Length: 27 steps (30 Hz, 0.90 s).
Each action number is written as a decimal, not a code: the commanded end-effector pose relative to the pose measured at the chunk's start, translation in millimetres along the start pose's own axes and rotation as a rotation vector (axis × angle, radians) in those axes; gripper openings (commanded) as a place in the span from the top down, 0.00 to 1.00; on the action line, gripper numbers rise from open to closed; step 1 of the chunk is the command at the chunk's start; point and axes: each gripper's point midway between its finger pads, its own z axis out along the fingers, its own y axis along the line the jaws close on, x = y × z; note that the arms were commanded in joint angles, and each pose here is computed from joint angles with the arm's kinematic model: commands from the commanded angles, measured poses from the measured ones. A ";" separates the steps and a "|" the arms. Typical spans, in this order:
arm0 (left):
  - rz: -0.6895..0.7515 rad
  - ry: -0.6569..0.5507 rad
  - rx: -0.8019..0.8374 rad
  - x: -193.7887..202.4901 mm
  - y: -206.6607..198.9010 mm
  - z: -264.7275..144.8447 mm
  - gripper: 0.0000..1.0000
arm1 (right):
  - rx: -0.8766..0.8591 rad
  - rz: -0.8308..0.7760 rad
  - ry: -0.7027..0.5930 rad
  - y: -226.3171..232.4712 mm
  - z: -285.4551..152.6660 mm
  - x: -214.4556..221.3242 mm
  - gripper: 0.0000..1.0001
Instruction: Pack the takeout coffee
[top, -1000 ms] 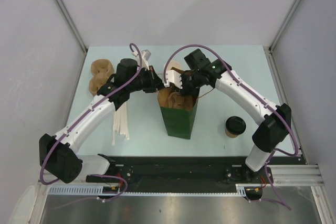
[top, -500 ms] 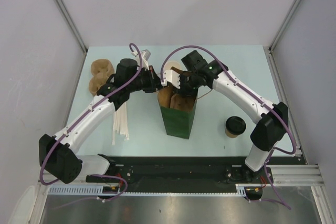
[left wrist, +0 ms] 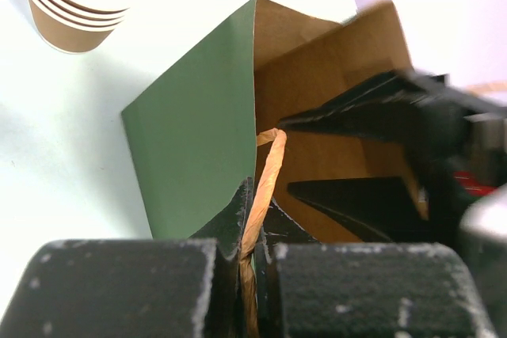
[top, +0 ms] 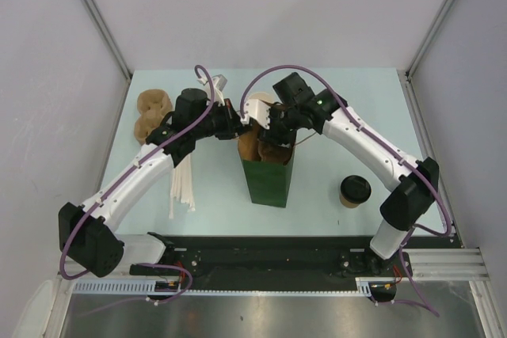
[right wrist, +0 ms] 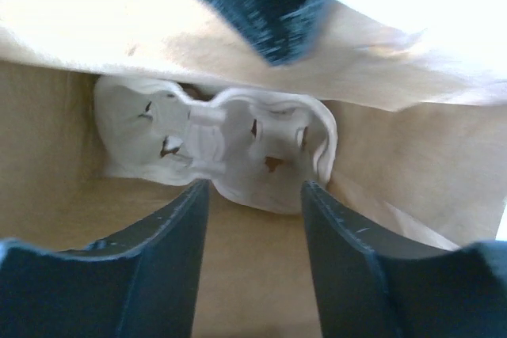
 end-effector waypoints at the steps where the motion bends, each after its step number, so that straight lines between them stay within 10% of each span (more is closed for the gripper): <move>1: 0.043 -0.056 0.025 -14.0 -8.8 -5.9 1.00 | 0.118 -0.010 -0.115 -18.9 -39.8 -38.3 0.44; 10: 0.055 -0.057 0.016 -15.5 -7.1 -4.4 1.00 | 0.177 0.018 -0.205 -28.6 -67.3 -59.3 0.42; 18: 0.096 -0.055 0.025 -17.7 -10.4 -5.7 0.98 | 0.305 0.081 -0.398 -57.7 -126.5 -106.5 0.24; 27: 0.204 -0.046 0.067 -21.7 -22.7 -12.3 0.88 | 0.306 0.147 -0.298 -92.8 -127.3 -67.5 0.01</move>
